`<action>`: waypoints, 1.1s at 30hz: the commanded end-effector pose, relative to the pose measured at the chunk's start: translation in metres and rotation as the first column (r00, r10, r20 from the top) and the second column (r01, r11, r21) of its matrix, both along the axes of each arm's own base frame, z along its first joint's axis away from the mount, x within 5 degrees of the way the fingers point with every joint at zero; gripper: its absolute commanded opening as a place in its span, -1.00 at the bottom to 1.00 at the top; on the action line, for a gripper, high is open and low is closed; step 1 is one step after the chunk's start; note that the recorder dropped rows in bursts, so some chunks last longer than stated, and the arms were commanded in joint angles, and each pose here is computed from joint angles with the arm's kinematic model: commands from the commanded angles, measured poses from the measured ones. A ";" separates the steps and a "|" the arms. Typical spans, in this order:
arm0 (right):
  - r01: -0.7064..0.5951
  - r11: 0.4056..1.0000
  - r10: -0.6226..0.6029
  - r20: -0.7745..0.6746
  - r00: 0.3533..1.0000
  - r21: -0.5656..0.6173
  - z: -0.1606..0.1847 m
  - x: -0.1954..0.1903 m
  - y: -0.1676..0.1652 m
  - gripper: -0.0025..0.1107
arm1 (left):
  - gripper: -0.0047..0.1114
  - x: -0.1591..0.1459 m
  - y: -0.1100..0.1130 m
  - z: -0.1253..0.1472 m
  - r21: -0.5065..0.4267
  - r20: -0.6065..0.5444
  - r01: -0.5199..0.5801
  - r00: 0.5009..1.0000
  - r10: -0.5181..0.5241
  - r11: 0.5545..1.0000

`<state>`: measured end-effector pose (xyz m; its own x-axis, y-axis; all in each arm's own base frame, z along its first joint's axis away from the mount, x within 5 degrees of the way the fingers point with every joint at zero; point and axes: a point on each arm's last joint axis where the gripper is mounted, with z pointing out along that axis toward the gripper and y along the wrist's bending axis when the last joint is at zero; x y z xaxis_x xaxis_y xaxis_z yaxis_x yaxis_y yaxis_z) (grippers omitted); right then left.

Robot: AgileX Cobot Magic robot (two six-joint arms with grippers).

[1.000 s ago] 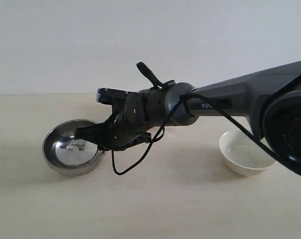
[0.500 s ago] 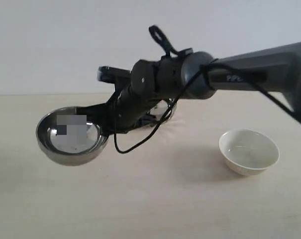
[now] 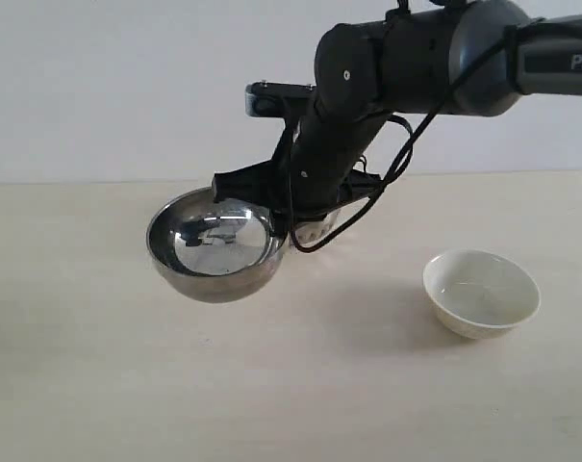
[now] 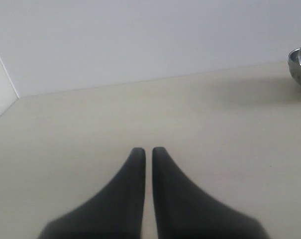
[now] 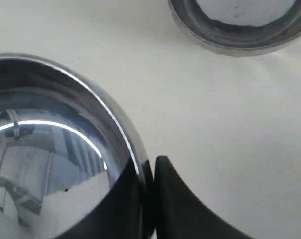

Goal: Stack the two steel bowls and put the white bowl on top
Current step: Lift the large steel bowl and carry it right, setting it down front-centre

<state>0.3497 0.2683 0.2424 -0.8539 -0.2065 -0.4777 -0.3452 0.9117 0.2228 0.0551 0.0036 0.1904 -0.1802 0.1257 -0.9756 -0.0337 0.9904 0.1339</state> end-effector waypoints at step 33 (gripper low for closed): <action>0.121 0.992 -0.122 -0.047 0.991 -0.028 -0.090 0.026 -0.072 -0.96 | -0.85 0.000 0.000 0.000 -0.016 0.009 -0.003 1.000 0.003 1.000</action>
